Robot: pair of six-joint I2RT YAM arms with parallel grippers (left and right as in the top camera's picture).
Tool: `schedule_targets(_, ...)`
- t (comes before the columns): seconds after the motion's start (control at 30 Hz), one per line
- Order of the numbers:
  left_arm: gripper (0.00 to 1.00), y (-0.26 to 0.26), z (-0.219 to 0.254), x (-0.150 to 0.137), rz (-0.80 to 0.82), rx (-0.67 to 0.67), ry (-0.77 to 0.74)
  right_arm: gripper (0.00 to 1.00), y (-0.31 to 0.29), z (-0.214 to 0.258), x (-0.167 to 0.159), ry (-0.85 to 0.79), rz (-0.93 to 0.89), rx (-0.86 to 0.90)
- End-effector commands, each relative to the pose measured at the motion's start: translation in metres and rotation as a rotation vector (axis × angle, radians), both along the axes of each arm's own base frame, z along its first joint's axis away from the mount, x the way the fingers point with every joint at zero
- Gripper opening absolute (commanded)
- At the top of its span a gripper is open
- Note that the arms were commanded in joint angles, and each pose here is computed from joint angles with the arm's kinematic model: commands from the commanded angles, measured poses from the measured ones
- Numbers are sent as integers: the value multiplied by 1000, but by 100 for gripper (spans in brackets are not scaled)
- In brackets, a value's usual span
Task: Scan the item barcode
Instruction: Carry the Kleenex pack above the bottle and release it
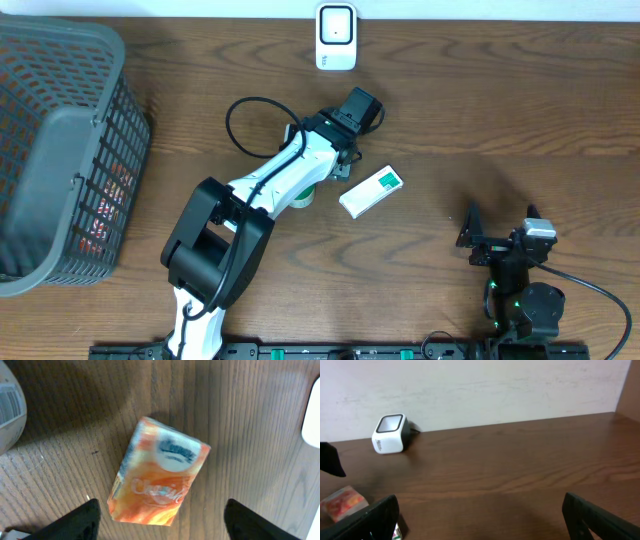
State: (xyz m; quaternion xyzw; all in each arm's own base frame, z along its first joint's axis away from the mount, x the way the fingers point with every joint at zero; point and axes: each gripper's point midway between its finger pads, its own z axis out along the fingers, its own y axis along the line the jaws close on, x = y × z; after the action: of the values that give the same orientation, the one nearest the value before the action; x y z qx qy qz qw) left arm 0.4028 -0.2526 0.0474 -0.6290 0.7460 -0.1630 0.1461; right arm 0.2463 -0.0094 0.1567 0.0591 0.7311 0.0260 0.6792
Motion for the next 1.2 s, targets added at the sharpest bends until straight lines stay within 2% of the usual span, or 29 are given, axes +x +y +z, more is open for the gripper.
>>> schedule_targets(0.0, 85, 3, -9, -1, -21, 38, 9, 99, 3, 0, 0, -1, 15, -13)
schedule_targets(0.07, 89, 1, -7, 0, -48, 39, 6, 99, 3, 0, 0, -1, 15, -13)
schedule_targets(0.27, 89, -13, 18, 12, -165, 36, -55, 99, 3, 0, 0, -1, 15, -13)
schedule_targets(0.5, 90, -18, 84, 19, -313, 47, -200, 99, 3, 0, 0, -1, 15, -13)
schedule_targets(0.6, 90, -22, 128, 13, -449, 52, -292, 99, 3, 0, 0, -1, 15, -13)
schedule_targets(0.77, 90, -5, 218, -1, -741, 235, -532, 99, 3, 0, 0, -1, 15, -13)
schedule_targets(0.8, 98, 4, 240, -7, -789, 287, -583, 99, 3, 0, 0, -1, 15, -13)
schedule_targets(0.83, 98, 18, 260, -14, -814, 339, -625, 99, 3, 0, 0, -1, 15, -13)
schedule_targets(0.93, 98, 77, 307, -34, -741, 450, -675, 99, 3, 0, 0, -1, 15, -13)
schedule_targets(1.03, 98, 162, 346, -62, -577, 542, -691, 99, 3, 0, 0, -1, 15, -13)
schedule_targets(1.17, 98, 264, 370, -107, -306, 627, -649, 99, 3, 0, 0, -1, 15, -13)
